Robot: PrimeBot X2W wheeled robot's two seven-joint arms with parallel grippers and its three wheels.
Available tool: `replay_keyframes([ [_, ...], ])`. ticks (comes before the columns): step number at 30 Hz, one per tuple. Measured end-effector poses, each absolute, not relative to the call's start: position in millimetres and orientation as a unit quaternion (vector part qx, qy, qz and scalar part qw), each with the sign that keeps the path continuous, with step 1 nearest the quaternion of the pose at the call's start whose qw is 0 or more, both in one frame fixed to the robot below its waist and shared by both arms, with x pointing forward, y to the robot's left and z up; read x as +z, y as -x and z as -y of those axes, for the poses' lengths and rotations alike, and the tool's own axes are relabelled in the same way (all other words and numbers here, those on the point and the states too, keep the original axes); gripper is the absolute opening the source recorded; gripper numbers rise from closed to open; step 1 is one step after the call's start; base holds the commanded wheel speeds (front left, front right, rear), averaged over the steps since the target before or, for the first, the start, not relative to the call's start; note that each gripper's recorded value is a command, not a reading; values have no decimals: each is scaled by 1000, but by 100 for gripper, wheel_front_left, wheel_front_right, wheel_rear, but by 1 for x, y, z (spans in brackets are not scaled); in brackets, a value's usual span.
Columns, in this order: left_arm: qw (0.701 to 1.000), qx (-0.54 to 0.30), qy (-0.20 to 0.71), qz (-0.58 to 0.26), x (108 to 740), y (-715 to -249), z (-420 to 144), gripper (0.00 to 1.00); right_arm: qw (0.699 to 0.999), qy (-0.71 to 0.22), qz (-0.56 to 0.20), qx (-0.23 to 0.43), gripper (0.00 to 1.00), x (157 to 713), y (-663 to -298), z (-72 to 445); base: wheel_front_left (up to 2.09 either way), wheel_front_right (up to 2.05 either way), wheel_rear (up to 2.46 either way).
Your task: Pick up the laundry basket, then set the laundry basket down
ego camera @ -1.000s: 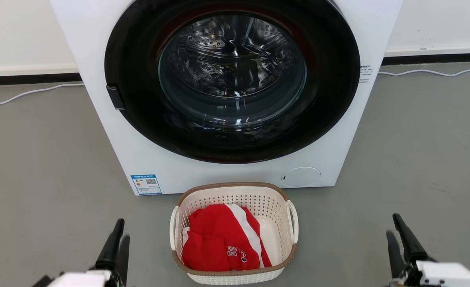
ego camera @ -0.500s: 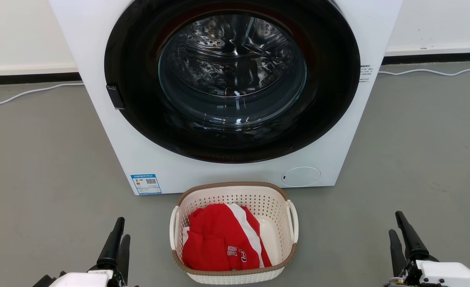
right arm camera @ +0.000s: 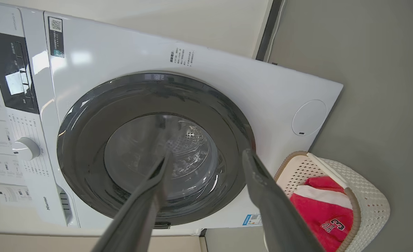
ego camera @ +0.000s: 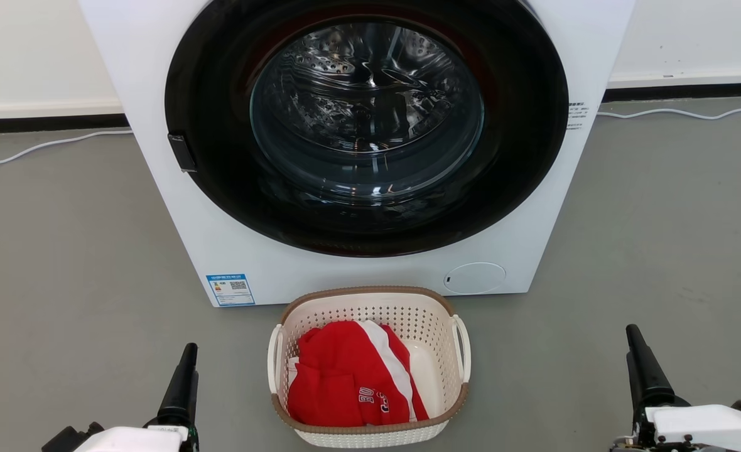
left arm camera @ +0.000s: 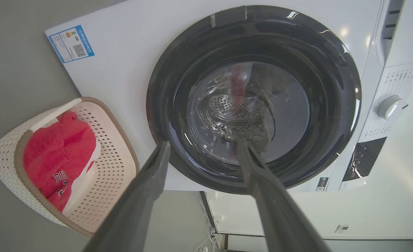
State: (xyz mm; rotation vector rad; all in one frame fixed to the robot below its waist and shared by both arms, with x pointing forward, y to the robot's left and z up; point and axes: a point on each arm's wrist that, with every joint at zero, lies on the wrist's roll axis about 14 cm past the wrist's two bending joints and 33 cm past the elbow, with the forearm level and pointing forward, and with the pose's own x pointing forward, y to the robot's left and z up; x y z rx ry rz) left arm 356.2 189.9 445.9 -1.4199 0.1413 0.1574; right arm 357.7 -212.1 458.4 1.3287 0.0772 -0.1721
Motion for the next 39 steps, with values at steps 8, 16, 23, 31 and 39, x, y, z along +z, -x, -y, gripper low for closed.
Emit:
replay_keyframes([
  [8,788,74,608,-67,446,-357,-191,100,829,-554,-29,-74,100,466,-358,215,0,0,0],
  [16,831,75,546,-75,444,-354,-191,100,876,-475,-29,-73,100,468,-354,217,0,0,0],
  [23,855,73,508,-73,446,-355,-191,100,901,-427,-30,-71,100,469,-354,219,0,0,0],
  [31,878,69,469,-70,447,-356,-192,100,926,-371,-27,-68,100,472,-354,223,0,0,0],
  [39,899,67,427,-68,448,-356,-193,100,945,-319,-26,-65,100,473,-354,224,0,0,0],
])
